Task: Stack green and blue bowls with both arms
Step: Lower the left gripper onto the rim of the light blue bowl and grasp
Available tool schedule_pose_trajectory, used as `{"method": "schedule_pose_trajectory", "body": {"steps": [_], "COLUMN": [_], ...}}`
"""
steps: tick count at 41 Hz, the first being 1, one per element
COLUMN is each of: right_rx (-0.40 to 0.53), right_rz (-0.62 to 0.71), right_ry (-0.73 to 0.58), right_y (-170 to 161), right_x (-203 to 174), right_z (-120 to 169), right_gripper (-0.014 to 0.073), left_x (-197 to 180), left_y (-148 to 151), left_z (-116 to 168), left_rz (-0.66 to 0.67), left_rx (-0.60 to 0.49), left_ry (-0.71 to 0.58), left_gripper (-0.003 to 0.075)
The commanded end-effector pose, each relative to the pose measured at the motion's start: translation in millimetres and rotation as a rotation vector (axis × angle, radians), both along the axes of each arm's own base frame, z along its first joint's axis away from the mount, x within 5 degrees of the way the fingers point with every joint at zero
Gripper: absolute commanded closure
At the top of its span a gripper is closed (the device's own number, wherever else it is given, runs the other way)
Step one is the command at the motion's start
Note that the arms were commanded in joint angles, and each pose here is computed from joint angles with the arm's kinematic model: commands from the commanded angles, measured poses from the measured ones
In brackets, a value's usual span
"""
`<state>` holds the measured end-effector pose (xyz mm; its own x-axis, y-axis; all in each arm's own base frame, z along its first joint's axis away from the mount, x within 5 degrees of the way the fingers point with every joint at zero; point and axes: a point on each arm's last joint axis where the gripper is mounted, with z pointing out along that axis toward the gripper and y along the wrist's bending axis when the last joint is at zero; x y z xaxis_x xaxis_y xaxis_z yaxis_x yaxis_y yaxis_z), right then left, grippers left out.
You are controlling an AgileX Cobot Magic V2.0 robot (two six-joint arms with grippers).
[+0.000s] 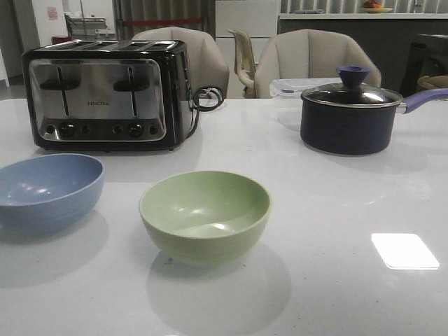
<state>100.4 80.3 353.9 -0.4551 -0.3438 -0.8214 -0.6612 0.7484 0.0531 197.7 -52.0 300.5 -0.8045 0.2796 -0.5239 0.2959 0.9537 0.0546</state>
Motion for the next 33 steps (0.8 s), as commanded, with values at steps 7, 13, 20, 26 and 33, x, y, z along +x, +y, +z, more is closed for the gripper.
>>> {"method": "schedule_pose_trajectory", "body": {"steps": [7,13,20,26,33], "right_rx": [0.048,0.048,0.048,0.047,0.047], "right_rz": [-0.011,-0.011,-0.011,-0.01,-0.01], "right_ry": [-0.08,-0.08,-0.08,-0.079,-0.079], "right_y": [-0.1,-0.1,-0.1,-0.1,-0.1], "right_x": [1.6,1.6,1.6,1.6,1.6], "right_z": [13.7,13.7,13.7,13.6,13.6], "right_gripper": [0.0151,0.0151,0.0151,0.0151,0.0151], "left_x": [74.5,108.8,135.3,148.4,153.8], "left_y": [9.9,16.2,16.3,13.1,9.7], "left_z": [-17.3,-40.1,-68.7,-85.2,-94.1], "left_rz": [0.124,0.16,0.176,0.19,0.22], "left_rx": [-0.009,-0.008,-0.018,-0.046,-0.095], "left_ry": [0.004,0.018,0.037,0.046,0.067], "left_gripper": [0.0066,0.0066,0.0066,0.0067,0.0093]}}
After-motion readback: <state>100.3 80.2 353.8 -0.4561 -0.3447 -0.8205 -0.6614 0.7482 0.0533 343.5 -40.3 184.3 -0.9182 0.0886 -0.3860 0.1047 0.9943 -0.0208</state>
